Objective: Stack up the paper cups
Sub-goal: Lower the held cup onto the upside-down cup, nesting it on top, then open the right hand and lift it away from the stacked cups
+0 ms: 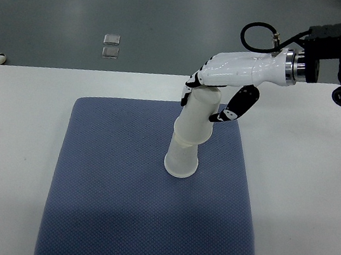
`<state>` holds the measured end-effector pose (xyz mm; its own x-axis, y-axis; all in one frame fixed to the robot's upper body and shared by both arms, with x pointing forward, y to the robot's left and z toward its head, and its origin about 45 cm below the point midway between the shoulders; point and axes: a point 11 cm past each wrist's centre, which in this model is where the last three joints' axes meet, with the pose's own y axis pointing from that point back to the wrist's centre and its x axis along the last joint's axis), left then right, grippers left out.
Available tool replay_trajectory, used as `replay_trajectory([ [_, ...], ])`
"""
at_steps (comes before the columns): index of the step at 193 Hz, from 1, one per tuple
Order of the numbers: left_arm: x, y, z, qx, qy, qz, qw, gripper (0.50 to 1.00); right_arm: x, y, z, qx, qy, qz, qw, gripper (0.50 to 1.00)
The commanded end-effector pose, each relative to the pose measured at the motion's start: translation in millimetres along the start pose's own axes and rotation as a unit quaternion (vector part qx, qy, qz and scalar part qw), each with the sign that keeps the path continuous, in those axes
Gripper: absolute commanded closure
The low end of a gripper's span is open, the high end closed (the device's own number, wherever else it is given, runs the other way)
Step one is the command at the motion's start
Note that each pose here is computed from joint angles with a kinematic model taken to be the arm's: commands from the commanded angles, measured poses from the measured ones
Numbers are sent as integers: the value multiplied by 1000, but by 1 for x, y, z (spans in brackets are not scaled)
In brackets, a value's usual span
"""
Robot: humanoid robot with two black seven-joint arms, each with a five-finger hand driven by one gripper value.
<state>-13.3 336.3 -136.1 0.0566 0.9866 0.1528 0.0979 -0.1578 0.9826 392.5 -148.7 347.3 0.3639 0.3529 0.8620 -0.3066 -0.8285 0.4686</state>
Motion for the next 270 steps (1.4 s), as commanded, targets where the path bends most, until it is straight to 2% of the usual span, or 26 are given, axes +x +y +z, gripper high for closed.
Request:
replay_trajectory([
  [1, 0, 0, 0, 0, 0, 0, 1000, 500, -3, -3, 0, 0, -2, -1, 1000, 838],
  [232, 0, 0, 0, 0, 0, 0, 1000, 500, -28, -25, 7, -4, -24, -6, 1000, 830],
  [245, 0, 0, -1, 0, 0, 0, 1000, 500, -32, -27, 7, -6, -27, -8, 1000, 816],
  [263, 0, 0, 0, 0, 0, 0, 1000, 500, -34, -30, 5, -4, -29, -9, 1000, 736],
  [270, 0, 0, 0, 0, 0, 0, 1000, 500, -34, -30, 6, -6, -29, -8, 1000, 726],
])
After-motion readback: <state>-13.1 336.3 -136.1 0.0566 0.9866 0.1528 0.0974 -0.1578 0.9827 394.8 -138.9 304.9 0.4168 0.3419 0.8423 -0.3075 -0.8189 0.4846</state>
